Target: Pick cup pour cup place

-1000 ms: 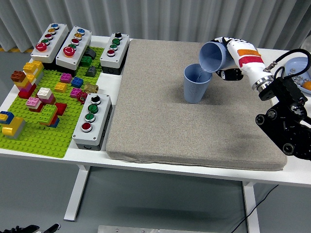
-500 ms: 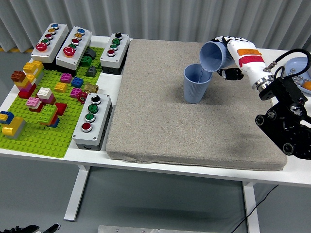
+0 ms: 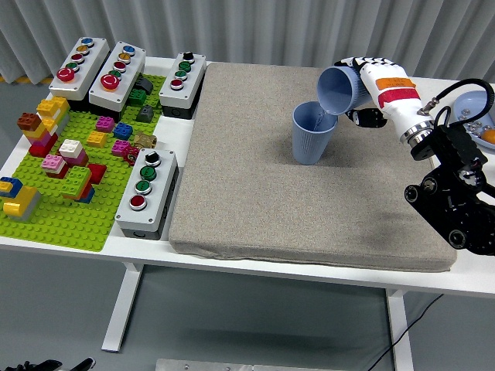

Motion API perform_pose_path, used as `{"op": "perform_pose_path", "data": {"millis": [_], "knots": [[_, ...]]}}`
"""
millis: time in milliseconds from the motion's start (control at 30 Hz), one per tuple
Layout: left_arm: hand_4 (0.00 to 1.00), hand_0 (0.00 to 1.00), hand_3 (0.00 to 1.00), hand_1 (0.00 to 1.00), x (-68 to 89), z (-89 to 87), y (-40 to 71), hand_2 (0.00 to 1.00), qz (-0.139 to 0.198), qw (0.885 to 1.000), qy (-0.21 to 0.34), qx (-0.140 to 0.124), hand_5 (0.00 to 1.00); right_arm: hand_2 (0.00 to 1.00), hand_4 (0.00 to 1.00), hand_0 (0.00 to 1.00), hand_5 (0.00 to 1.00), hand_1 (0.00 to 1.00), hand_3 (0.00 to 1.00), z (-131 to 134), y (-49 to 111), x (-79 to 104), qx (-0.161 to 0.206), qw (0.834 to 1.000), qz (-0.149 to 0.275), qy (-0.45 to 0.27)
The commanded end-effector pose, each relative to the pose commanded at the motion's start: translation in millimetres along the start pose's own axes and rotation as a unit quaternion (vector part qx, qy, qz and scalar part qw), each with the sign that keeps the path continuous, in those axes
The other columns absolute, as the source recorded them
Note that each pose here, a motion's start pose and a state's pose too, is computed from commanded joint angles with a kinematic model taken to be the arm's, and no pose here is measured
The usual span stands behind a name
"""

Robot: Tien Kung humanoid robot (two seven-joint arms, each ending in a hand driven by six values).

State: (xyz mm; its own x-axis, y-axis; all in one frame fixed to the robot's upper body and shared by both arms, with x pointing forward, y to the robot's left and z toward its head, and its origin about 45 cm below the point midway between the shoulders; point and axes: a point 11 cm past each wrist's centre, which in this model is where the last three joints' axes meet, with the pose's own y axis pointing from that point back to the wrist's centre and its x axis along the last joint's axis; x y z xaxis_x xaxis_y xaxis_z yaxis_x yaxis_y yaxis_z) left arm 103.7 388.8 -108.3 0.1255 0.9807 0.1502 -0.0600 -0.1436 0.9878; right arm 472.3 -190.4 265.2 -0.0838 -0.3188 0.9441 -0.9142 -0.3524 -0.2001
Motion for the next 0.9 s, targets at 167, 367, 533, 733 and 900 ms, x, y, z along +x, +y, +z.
{"op": "perform_pose_path", "data": {"millis": [167, 367, 533, 733, 900], "knots": [[0.505, 0.769, 0.649, 0.754, 0.1, -0.2, 0.0, 0.812, 0.000, 1.000, 0.000, 0.000, 0.973, 0.596, 0.661, 0.843, 0.002, 0.694, 0.658, -1.7, -0.2, 1.5, 0.002, 1.000, 0.007, 0.011], [0.506, 0.769, 0.649, 0.754, 0.1, -0.1, 0.0, 0.811, 0.000, 1.000, 0.000, 0.000, 0.974, 0.599, 0.663, 0.845, 0.002, 0.695, 0.658, -4.9, -0.3, 1.7, 0.006, 1.000, 0.011, 0.023], [0.506, 0.769, 0.649, 0.754, 0.2, 1.0, 0.2, 0.811, 0.000, 1.000, 0.001, -0.001, 0.974, 0.599, 0.663, 0.845, 0.002, 0.695, 0.658, -5.0, -0.7, 2.3, 0.005, 0.999, 0.009, 0.032], [0.505, 0.769, 0.650, 0.754, 0.3, 1.4, 0.2, 0.812, 0.000, 1.000, 0.002, -0.002, 0.974, 0.602, 0.665, 0.855, 0.002, 0.699, 0.657, -7.9, -0.7, 2.8, 0.013, 0.999, 0.012, 0.044], [0.506, 0.769, 0.649, 0.754, 0.2, 0.6, 0.1, 0.811, 0.000, 1.000, 0.003, -0.001, 0.974, 0.603, 0.665, 0.864, 0.002, 0.703, 0.655, -10.2, -0.3, 2.3, 0.019, 0.998, 0.012, 0.058]]}}
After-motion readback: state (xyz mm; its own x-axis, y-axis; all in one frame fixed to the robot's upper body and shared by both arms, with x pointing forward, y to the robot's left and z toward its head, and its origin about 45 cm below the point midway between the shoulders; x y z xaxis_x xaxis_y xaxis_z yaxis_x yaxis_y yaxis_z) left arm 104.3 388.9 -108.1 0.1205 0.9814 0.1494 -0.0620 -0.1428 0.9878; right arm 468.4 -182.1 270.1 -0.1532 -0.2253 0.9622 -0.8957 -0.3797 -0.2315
